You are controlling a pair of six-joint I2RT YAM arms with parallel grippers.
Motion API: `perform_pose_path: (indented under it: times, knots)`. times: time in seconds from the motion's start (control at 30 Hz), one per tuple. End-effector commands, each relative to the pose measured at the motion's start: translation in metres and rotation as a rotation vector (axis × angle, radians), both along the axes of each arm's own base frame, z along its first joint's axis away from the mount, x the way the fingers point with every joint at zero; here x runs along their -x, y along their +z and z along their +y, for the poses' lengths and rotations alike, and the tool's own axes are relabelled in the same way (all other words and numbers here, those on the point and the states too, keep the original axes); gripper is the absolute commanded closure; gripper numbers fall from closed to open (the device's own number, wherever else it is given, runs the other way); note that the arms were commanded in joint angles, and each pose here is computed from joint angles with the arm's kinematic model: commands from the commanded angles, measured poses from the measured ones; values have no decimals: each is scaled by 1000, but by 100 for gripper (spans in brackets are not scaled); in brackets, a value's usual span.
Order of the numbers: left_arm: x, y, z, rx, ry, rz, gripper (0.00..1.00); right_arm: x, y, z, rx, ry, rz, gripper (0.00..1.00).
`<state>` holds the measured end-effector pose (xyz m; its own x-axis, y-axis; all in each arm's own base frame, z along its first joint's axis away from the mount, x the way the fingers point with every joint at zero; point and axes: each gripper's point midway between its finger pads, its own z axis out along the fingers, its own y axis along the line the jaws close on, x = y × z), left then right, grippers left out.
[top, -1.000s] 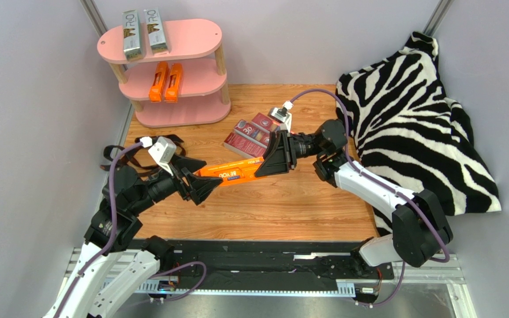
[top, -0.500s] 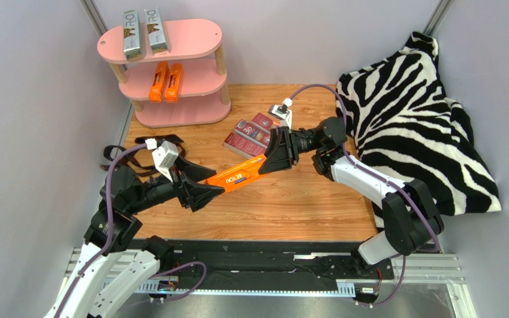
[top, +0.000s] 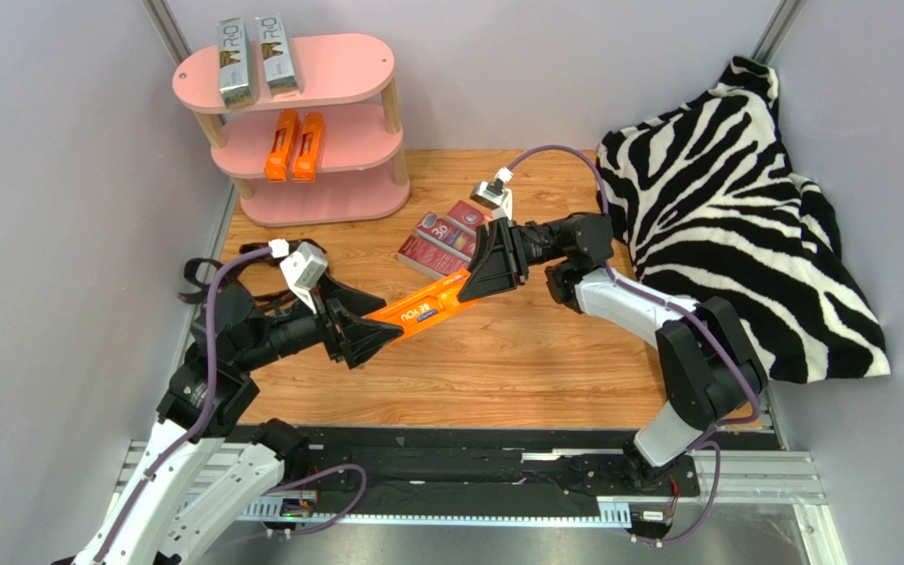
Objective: Place and organize the toothpastes onto the shelf
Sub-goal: Pick up the toothpaste from the center of the board.
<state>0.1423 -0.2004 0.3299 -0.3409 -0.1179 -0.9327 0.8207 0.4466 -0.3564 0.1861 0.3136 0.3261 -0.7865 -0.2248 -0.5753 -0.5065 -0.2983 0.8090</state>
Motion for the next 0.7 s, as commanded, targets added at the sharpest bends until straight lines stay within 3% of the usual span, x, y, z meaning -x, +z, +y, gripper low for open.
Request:
perform_pose_path:
  times: [0.0,0.07,0.17,0.23,0.43,0.47,0.57,0.67]
  knots:
    - [-12,1,8,-10,88,-12,24,8,26,-7,-112,-6,-163,64]
    - [-12,1,9,-7,98,-8,29,8,28,-8,-115,-9,-170,64]
    - [-8,5,5,16,61,-1,49,9,31,-11,-119,-17,-178,64]
    - [-4,7,-2,37,11,-3,50,8,31,-12,-118,-21,-177,64]
    - [2,4,-14,48,-81,38,42,8,32,-16,-121,-31,-186,64]
    - [1,4,-13,39,-77,31,34,9,33,-17,-122,-31,-191,64]
    - [-2,-2,-11,17,-54,52,25,10,37,-20,-126,-38,-202,64]
    - [-2,-4,-10,11,-49,56,25,10,39,-22,-126,-42,-211,64]
